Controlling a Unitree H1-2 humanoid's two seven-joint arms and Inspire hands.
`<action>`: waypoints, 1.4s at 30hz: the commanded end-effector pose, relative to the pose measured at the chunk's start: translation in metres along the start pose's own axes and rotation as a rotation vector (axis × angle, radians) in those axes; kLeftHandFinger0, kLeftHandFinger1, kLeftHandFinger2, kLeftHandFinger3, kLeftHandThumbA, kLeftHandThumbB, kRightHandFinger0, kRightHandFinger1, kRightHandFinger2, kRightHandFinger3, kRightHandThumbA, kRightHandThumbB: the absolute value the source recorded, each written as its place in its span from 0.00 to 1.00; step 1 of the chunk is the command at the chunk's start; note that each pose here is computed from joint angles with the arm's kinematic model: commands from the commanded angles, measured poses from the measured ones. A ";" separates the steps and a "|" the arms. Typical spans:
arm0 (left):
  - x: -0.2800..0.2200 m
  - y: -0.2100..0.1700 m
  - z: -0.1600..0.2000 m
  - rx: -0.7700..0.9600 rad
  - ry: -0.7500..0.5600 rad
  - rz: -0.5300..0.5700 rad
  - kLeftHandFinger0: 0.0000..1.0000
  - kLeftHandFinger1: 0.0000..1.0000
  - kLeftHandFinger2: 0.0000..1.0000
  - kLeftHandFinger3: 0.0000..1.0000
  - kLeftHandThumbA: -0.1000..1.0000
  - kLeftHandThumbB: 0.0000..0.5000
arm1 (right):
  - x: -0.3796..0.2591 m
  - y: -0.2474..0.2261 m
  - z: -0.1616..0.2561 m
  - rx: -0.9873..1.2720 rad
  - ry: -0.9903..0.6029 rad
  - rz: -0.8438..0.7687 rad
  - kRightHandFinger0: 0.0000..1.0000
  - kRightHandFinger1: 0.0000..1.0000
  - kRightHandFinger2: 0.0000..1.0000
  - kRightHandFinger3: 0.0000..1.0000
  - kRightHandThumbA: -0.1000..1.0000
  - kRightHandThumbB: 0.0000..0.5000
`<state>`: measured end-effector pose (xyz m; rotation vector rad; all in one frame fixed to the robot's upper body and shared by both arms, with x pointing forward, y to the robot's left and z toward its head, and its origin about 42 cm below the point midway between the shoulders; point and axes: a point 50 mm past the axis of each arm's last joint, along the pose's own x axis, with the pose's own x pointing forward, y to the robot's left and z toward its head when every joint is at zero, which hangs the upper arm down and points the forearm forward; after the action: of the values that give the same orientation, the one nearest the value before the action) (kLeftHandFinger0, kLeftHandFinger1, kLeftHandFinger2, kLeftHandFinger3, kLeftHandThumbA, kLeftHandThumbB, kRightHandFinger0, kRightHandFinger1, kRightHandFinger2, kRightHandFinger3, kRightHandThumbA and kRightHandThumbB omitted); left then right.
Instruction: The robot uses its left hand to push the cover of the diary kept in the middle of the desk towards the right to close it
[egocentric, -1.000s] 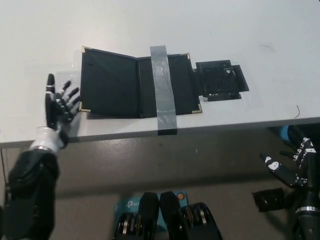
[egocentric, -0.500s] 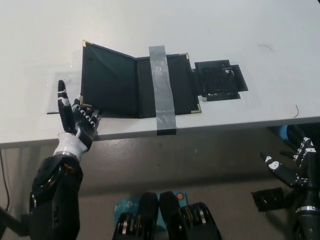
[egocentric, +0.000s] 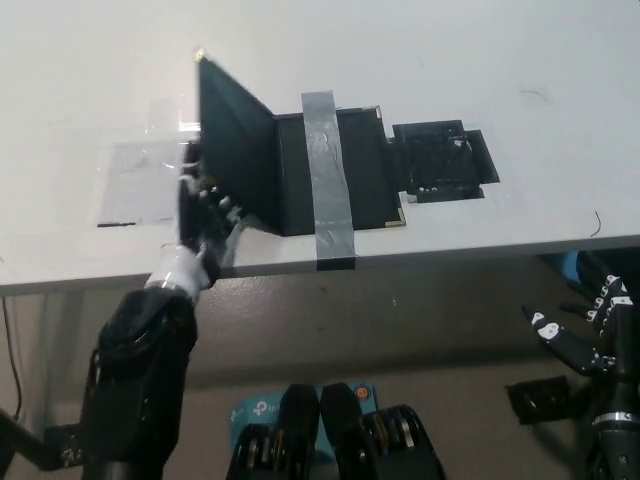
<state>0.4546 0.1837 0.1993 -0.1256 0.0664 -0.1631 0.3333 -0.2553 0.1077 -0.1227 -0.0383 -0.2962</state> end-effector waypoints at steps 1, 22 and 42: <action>0.021 -0.049 0.049 0.369 -0.172 -0.130 1.00 1.00 1.00 1.00 1.00 0.52 | 0.010 -0.001 0.019 -0.008 -0.066 0.002 0.57 0.76 0.84 0.88 0.90 0.15; 0.005 -0.115 -0.003 2.144 -0.490 -0.364 1.00 1.00 1.00 1.00 1.00 0.71 | 0.015 0.003 0.021 0.033 -0.063 0.019 0.53 0.73 0.83 0.88 0.89 0.16; -0.113 -0.047 0.181 0.137 -0.723 0.024 1.00 1.00 1.00 1.00 1.00 0.49 | 0.014 0.000 0.020 0.020 -0.068 0.006 0.52 0.74 0.83 0.89 0.88 0.09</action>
<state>0.4091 0.1185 0.2905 0.6812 -0.4398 -0.2800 0.3322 -0.2558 0.0992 -0.1218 0.0073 -0.2960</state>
